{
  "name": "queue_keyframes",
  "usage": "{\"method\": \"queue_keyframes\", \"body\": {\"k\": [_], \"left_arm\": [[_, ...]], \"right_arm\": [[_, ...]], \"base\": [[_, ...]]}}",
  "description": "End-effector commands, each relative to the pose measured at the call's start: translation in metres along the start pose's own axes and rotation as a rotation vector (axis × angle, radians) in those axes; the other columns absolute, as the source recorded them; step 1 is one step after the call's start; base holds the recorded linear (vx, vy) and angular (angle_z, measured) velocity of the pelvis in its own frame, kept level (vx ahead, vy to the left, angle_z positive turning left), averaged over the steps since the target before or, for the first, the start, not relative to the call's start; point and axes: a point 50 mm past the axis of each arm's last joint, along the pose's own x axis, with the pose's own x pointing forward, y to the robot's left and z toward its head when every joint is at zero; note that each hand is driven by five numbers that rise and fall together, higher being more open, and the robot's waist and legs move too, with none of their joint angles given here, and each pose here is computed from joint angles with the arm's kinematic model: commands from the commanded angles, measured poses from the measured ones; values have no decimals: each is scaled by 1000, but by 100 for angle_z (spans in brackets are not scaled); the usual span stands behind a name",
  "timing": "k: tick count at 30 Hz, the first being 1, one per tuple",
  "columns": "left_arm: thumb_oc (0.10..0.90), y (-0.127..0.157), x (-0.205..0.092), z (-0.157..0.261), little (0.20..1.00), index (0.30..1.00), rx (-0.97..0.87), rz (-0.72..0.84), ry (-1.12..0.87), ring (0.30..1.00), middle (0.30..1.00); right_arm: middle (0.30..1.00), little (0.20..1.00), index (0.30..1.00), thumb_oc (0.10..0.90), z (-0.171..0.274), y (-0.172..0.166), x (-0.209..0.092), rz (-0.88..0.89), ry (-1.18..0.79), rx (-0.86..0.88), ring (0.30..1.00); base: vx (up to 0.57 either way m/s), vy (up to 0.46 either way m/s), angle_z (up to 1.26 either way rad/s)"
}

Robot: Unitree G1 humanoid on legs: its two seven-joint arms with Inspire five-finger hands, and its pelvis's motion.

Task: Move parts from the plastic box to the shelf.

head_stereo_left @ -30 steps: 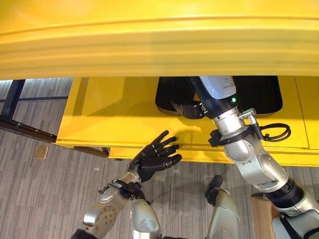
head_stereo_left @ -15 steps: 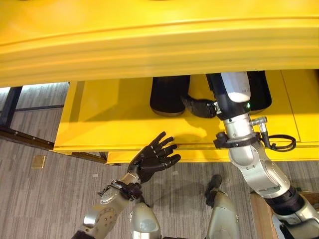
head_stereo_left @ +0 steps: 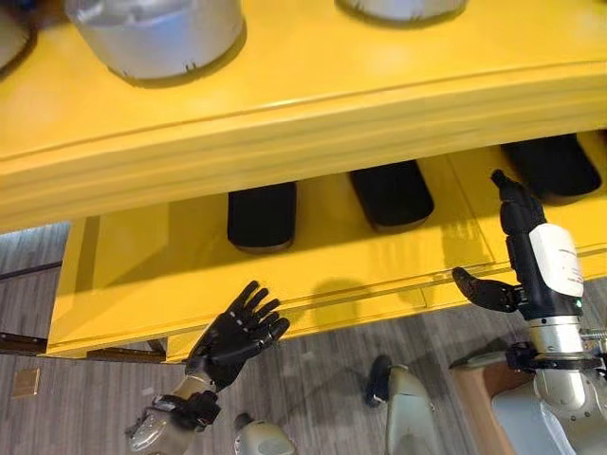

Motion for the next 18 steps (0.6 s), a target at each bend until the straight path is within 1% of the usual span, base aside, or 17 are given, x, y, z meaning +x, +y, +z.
{"method": "queue_keyframes", "body": {"k": [1, 4, 5, 6, 8, 10, 11, 14, 16, 18], "left_arm": [[900, -21, 6, 66, 1000, 1000, 112, -213, -363, 1000, 1000], [900, -29, 12, 62, 1000, 1000, 167, -313, -316, 1000, 1000], [900, -30, 13, 61, 1000, 1000, 172, -323, -310, 1000, 1000], [900, -40, 16, 51, 1000, 1000, 213, -420, -218, 1000, 1000], [900, -46, 16, 42, 1000, 1000, 291, -501, -118, 1000, 1000], [900, -48, 12, 35, 1000, 1000, 286, -534, -83, 1000, 1000], [900, -49, 10, 33, 1000, 1000, 272, -552, -77, 1000, 1000], [900, -50, 10, 30, 1000, 1000, 261, -587, -60, 1000, 1000], [900, -51, 9, 27, 1000, 1000, 257, -612, -52, 1000, 1000], [900, -49, 8, 25, 1000, 1000, 248, -612, -76, 1000, 1000]], "right_arm": [[1000, 1000, 1000, 900, 9, -20, 19, -176, -67, 57, 1000], [1000, 1000, 1000, 900, -2, -17, 15, -211, 20, 54, 1000], [1000, 1000, 1000, 900, -3, -17, 14, -214, 28, 52, 1000], [1000, 1000, 1000, 900, -15, -7, 4, -164, 144, 71, 1000], [1000, 1000, 1000, 900, -20, 1, -5, -111, 194, 103, 1000], [1000, 1000, 1000, 900, -20, -1, -5, -111, 187, 131, 1000], [1000, 1000, 1000, 900, -19, -7, -3, -160, 169, 163, 1000], [1000, 1000, 1000, 900, -20, -9, -3, -208, 164, 144, 1000], [1000, 1000, 1000, 900, -24, -5, -1, -221, 190, 125, 1000], [1000, 1000, 1000, 900, -23, -5, 6, -219, 175, 110, 1000]], "base": [[-163, 43, 22], [-120, 98, 27], [-82, 269, -25], [-67, 245, -43], [-129, 150, -42], [-167, 23, -100], [-166, 6, -142], [-176, -92, -113], [-152, -255, -42], [-71, -278, -36]]}}
